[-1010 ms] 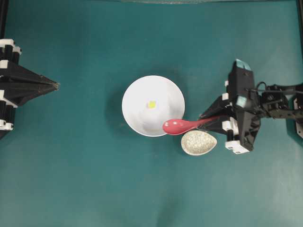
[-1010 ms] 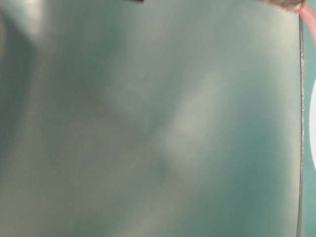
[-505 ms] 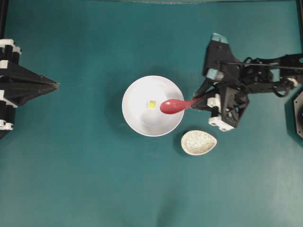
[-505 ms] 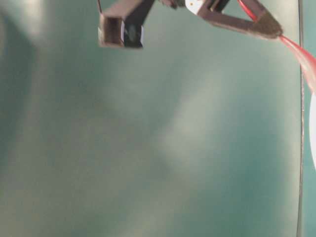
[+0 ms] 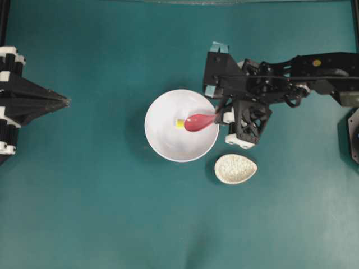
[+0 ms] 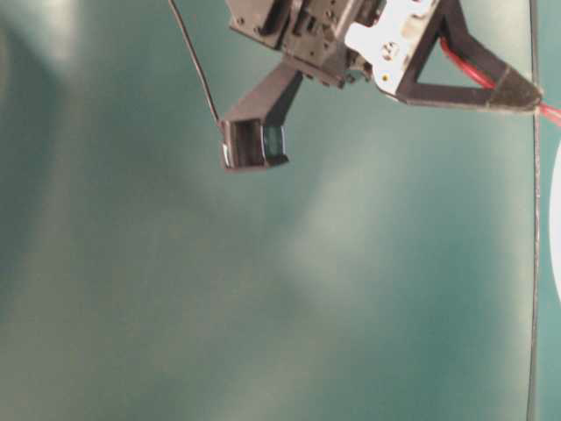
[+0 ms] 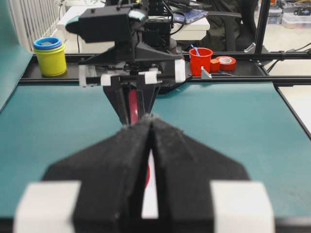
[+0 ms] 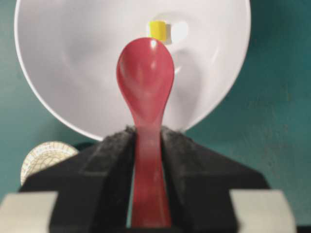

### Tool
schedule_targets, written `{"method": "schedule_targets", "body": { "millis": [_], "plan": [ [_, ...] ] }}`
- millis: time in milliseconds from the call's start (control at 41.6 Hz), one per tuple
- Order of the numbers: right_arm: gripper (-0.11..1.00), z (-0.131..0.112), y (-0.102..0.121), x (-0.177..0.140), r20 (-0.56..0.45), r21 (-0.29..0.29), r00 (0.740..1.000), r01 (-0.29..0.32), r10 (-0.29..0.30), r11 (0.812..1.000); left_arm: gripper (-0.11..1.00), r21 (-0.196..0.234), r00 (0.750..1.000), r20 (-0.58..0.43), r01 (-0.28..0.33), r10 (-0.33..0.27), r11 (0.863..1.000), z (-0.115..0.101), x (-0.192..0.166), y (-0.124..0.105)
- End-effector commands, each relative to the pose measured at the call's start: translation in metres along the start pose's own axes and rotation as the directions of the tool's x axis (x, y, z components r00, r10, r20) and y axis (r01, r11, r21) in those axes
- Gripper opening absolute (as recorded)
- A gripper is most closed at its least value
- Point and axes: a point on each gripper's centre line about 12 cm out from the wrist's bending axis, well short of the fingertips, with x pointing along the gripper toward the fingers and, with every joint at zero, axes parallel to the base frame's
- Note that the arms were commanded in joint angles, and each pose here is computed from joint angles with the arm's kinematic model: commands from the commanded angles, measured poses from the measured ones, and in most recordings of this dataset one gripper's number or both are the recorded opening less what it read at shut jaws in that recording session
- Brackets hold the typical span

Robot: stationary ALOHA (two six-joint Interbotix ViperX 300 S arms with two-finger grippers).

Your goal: Scoop the yellow hexagonal prism block from the bowl with a spoon using the right arm.

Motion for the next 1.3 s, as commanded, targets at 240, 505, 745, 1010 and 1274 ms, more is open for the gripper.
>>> {"method": "schedule_targets", "body": {
  "millis": [240,505,745,1010,1274],
  "plan": [
    [0.24,0.009,0.001,0.006,-0.013,-0.003,1.000,0.000,0.000,1.000,0.00,0.003,1.000,0.018,0.000,0.000,1.000,0.007,0.003,0.000],
    [0.24,0.011,0.000,0.016,-0.025,-0.001,1.000,0.002,-0.002,1.000,0.00,0.003,1.000,0.020,0.000,0.000,1.000,0.008,0.003,0.000],
    [0.24,0.019,-0.001,0.027,-0.017,-0.001,1.000,0.005,-0.005,1.000,0.00,0.003,1.000,0.018,0.000,-0.001,1.000,0.007,0.003,0.000],
    [0.24,0.033,-0.001,0.030,0.043,-0.002,0.999,0.007,-0.007,1.000,0.00,0.002,1.000,0.018,0.000,0.000,1.000,0.007,0.003,0.000],
    [0.24,0.038,0.002,0.029,0.080,-0.007,0.997,0.006,-0.005,1.000,0.00,0.003,1.000,0.017,0.000,0.000,1.000,0.007,0.003,0.000]
  ]
}}
